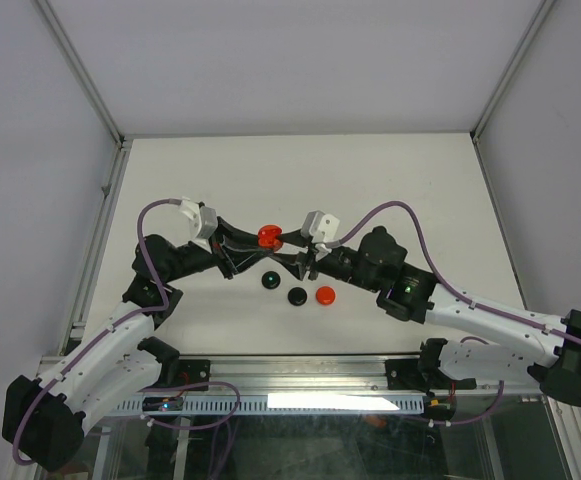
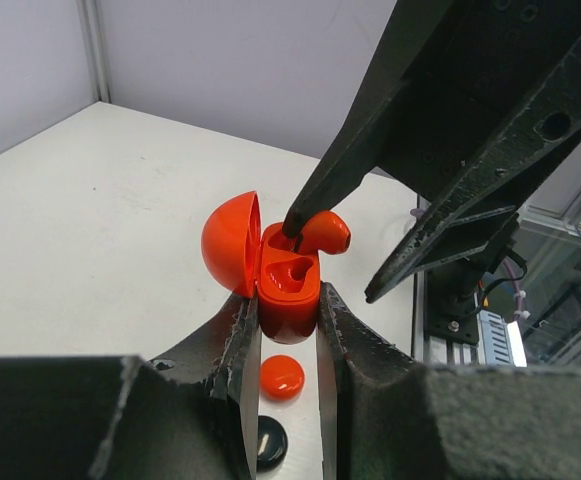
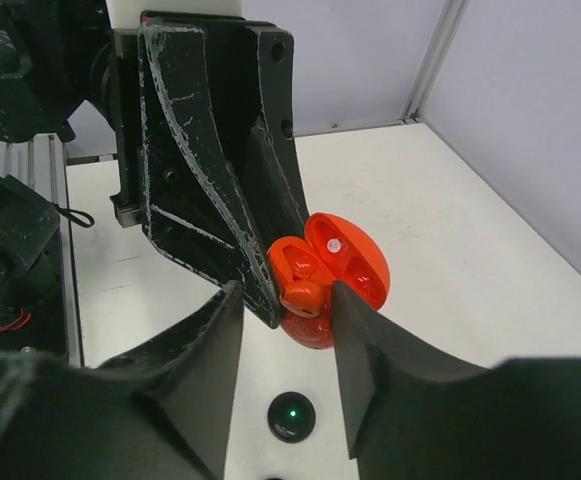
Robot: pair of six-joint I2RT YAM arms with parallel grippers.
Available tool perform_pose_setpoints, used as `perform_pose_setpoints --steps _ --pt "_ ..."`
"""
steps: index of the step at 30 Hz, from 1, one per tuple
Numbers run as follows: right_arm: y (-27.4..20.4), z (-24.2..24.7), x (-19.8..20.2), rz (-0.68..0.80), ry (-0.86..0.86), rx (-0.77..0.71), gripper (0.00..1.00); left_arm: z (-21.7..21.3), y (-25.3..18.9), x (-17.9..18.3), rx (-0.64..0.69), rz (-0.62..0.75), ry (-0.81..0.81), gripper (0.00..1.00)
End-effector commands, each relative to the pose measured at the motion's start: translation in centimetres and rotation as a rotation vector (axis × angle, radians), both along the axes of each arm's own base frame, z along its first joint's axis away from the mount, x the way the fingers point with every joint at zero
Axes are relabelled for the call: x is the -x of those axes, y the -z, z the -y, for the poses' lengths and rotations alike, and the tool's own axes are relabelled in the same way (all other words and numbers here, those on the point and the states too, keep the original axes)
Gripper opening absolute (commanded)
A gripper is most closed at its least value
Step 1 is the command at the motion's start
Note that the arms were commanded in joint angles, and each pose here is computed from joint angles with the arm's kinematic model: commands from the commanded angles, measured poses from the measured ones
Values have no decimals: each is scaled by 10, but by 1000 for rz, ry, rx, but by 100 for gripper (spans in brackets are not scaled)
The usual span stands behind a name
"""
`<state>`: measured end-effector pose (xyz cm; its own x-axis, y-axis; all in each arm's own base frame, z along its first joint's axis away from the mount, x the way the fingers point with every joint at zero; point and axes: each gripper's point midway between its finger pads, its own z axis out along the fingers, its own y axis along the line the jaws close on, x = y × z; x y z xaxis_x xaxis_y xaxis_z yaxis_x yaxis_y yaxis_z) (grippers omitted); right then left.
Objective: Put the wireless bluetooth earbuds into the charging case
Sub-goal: Place the earbud in the charging case.
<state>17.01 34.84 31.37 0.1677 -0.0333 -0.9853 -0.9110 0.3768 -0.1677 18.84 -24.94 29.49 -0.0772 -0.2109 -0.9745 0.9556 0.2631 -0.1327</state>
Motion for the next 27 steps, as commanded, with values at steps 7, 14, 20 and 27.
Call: perform_pose_setpoints --steps 7,14,20,27 --pt "-42 18 -14 -46 137 -111 63 -8 -17 -5 -1 119 -60 0" --pt "-49 21 -20 -79 180 -141 71 -7 -15 -5 -7 116 -57 0" --pt "-44 22 -28 -97 224 -138 74 -7 -16 -4 -7 122 -51 0" --pt "-31 35 -38 -91 305 -90 74 -8 -17 -2 -6 127 -46 0"
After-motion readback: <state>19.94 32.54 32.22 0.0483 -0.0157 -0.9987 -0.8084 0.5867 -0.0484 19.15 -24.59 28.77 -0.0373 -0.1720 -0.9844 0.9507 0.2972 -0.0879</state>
